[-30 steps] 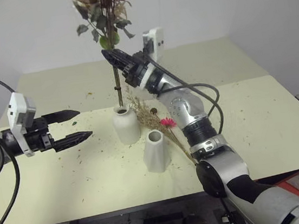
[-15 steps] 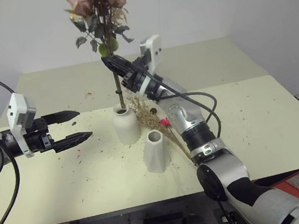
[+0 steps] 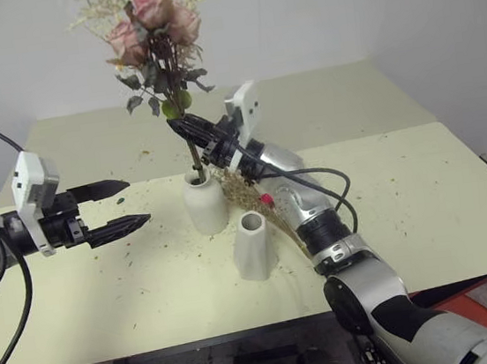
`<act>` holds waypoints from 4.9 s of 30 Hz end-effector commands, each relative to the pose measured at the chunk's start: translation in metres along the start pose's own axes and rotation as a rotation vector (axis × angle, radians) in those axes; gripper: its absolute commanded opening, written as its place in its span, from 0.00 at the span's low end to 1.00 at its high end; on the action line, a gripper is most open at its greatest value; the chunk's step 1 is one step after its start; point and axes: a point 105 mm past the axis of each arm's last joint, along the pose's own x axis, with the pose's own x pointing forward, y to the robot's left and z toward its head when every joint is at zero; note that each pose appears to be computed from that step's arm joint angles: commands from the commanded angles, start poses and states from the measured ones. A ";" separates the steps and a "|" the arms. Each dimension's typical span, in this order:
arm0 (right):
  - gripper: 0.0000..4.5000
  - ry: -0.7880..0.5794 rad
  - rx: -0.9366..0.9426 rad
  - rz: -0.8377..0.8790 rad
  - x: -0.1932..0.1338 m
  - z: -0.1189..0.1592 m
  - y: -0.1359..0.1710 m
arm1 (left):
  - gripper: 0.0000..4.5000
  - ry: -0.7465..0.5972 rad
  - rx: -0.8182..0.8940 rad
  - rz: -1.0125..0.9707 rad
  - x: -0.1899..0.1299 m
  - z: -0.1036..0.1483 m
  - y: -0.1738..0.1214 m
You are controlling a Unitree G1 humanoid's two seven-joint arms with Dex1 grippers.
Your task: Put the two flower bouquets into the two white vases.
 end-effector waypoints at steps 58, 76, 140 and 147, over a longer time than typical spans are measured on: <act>0.99 1.162 0.041 -0.202 -0.195 0.001 -0.032 | 1.00 0.009 0.052 -0.433 0.045 0.010 -0.018; 0.65 1.417 0.008 -0.159 -0.207 -0.055 -0.024 | 1.00 0.004 0.032 -0.387 0.039 0.005 -0.019; 0.00 0.078 0.119 0.214 -0.109 0.066 0.060 | 1.00 -0.126 0.078 -0.403 -0.005 0.041 -0.025; 0.00 0.099 0.146 0.182 -0.114 0.050 0.053 | 1.00 -0.122 0.080 -0.402 -0.004 0.041 -0.025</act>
